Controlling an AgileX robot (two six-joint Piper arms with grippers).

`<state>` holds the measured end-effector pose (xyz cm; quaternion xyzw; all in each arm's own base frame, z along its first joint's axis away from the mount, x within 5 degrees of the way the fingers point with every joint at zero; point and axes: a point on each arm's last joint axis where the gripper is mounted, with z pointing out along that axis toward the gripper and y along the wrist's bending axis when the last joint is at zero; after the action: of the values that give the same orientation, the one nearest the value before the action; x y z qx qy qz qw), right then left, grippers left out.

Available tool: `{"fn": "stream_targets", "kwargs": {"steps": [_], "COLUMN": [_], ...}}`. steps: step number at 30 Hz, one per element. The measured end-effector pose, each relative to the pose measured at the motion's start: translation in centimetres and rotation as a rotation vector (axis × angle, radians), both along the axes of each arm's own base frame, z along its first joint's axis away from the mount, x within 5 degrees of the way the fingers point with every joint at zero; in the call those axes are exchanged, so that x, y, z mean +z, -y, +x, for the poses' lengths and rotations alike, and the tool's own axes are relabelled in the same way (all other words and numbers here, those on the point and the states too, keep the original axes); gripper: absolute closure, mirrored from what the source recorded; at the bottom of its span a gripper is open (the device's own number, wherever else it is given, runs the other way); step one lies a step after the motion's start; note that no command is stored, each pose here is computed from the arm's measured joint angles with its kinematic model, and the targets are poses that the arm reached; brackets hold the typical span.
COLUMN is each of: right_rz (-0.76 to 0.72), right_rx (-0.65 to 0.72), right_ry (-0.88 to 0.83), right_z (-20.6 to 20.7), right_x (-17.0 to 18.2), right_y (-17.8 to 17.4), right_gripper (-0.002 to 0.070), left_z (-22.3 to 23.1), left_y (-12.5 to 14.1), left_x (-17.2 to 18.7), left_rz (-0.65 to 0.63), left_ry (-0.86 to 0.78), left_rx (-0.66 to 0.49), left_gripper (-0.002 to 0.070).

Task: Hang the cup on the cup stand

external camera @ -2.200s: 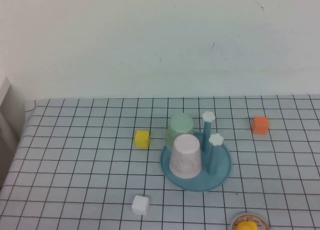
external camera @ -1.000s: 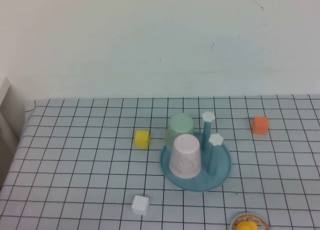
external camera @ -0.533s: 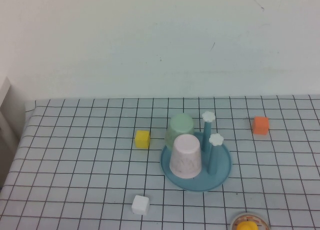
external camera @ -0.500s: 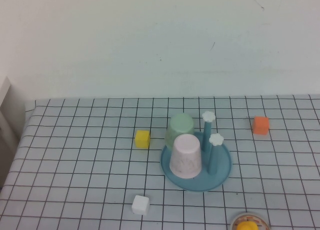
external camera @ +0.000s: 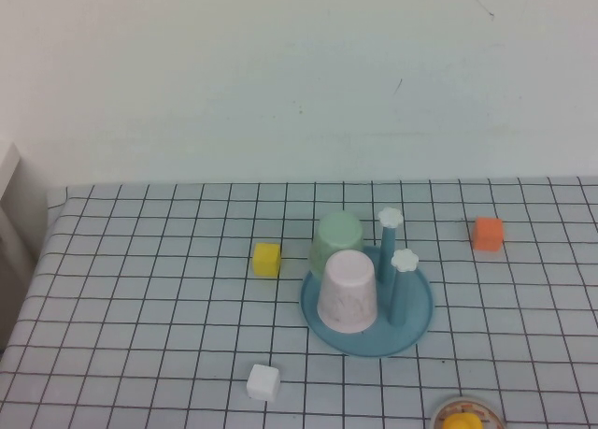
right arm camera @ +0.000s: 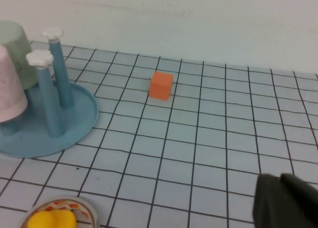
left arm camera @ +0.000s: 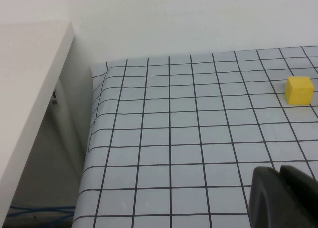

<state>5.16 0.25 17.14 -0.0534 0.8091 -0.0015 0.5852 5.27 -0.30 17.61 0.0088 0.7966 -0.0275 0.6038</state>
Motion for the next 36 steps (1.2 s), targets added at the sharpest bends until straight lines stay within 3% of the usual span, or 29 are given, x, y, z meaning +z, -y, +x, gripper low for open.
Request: {"fn": "stream_targets", "kwargs": {"steps": [13, 21, 36], "right_rz": [-0.042, -0.03, -0.037], "right_rx": [-0.01, -0.233, -0.065], "right_ry": [-0.002, -0.006, -0.012], "right_z": [0.0, -0.1, 0.0], "right_x": [0.0, 0.0, -0.1], "right_y": [0.2, 1.3, 0.5], "right_gripper": [0.0676, 0.0676, 0.0676], "left_z": [0.0, 0.0, 0.0], "left_y": [0.0, 0.0, 0.0], "left_x": [0.0, 0.0, 0.0], "left_rz": [0.002, 0.002, 0.002], "left_ry": [0.0, 0.0, 0.0], "left_rx": [0.0, 0.0, 0.0], "left_gripper": [0.0676, 0.0676, 0.0676]}}
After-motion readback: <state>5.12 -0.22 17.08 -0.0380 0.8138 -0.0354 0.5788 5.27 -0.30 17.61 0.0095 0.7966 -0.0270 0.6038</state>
